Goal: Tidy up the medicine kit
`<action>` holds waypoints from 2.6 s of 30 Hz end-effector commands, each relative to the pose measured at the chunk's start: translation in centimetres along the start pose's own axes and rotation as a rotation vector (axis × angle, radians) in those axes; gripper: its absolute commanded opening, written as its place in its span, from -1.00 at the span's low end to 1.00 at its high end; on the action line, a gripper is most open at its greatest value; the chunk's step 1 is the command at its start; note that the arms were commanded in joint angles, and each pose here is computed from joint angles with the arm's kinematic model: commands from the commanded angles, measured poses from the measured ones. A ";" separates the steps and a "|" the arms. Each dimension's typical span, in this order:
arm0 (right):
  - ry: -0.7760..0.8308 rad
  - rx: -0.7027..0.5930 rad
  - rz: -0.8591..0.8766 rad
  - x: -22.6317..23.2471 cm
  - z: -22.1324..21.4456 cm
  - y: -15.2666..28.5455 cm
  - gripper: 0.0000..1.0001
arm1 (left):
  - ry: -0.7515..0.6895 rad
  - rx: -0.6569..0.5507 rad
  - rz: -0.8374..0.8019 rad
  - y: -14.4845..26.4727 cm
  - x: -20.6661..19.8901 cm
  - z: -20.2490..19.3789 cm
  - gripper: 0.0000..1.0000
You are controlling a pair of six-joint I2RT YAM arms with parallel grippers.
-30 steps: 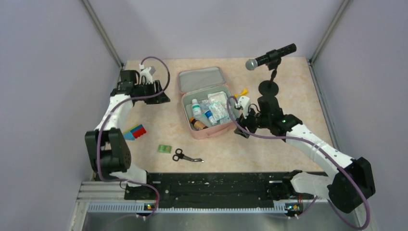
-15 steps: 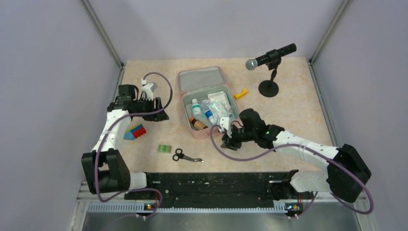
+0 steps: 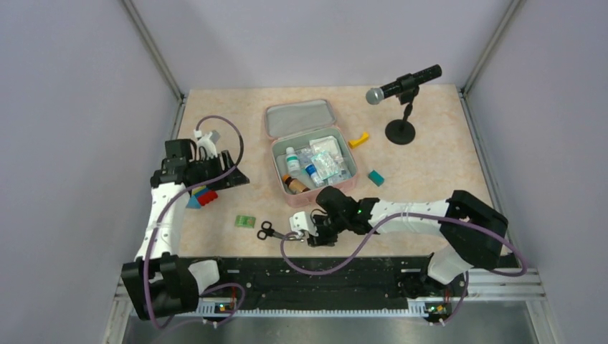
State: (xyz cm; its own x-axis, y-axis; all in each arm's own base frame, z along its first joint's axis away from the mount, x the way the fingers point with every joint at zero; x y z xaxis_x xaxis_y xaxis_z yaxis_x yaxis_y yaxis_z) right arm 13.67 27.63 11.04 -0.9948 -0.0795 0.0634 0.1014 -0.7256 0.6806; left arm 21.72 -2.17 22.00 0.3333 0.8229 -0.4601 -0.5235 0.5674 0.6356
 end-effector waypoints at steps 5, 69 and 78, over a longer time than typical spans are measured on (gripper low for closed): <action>0.057 -0.063 -0.086 -1.1 3.4 -1.3 -0.21 | 0.018 -0.155 0.105 2.0 0.2 0.6 0.19; 0.323 0.226 -0.178 -1.0 -4.5 -4.0 -1.00 | 0.181 0.139 -0.139 -5.1 -0.9 -4.7 0.14; 0.242 0.186 -0.137 -0.4 -3.8 -4.2 -1.00 | 0.463 0.239 0.113 -1.7 -1.7 -5.1 0.19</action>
State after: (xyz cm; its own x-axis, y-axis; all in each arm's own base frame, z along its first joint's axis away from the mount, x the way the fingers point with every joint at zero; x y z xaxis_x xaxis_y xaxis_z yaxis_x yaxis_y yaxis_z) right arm 14.84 30.84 7.87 -0.9313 -0.1639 -0.3253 -0.1051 -0.7340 0.6709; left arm 19.27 -5.65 16.78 0.1100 0.7691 -0.6296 -0.3347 0.6251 0.7051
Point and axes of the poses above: each gripper's point midway between its finger pads, its own y axis back along the fingers, its own x axis along the line the jaws close on, z = x × y, the point moved 9 cm from there along y, back along the fingers, and after that the axes turned 12 degrees about -y, right-handed, at the moved point
